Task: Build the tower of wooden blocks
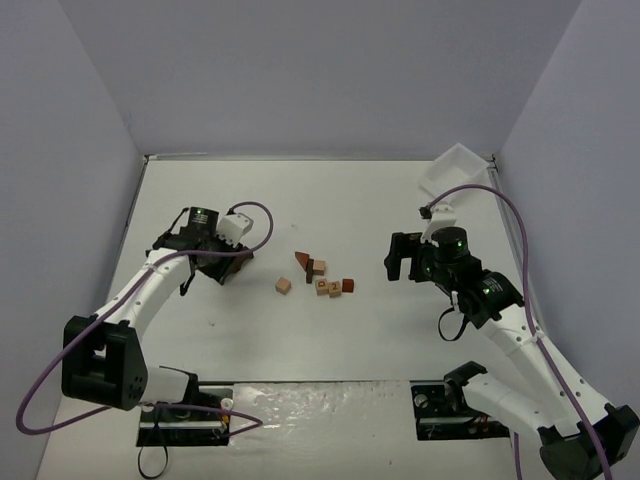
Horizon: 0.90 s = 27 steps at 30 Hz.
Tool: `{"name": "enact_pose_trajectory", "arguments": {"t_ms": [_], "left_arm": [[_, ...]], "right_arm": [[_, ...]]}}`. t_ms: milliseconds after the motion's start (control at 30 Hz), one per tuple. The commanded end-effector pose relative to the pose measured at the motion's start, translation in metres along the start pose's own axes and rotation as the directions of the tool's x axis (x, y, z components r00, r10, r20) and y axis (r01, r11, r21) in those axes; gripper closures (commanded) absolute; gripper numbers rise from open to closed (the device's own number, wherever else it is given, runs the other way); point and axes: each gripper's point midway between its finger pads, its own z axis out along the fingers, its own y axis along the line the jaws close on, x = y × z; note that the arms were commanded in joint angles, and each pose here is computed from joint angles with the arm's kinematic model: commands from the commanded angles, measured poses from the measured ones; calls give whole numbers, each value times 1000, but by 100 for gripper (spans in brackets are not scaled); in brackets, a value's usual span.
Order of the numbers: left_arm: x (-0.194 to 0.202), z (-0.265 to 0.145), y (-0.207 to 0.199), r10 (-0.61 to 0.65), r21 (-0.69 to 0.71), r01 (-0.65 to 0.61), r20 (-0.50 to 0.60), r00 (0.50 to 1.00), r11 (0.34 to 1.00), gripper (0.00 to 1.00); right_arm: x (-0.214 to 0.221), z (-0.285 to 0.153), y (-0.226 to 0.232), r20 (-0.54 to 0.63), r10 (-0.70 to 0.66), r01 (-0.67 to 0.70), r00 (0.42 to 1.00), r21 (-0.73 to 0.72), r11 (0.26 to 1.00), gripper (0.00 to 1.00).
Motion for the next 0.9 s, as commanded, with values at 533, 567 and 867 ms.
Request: {"name": "enact_pose_trajectory", "arguments": {"t_ms": [533, 567, 867], "left_arm": [[-29, 16, 25, 29, -6, -28, 93, 995, 1000, 100], [-29, 16, 25, 30, -5, -30, 92, 995, 1000, 100], [-29, 22, 26, 41, -5, -40, 87, 995, 999, 100]], "right_arm": [[-18, -3, 7, 56, -25, 26, 998, -27, 999, 1], [-18, -3, 8, 57, -25, 26, 998, -28, 999, 1], [-17, -2, 8, 51, -27, 28, 998, -28, 999, 1]]}}
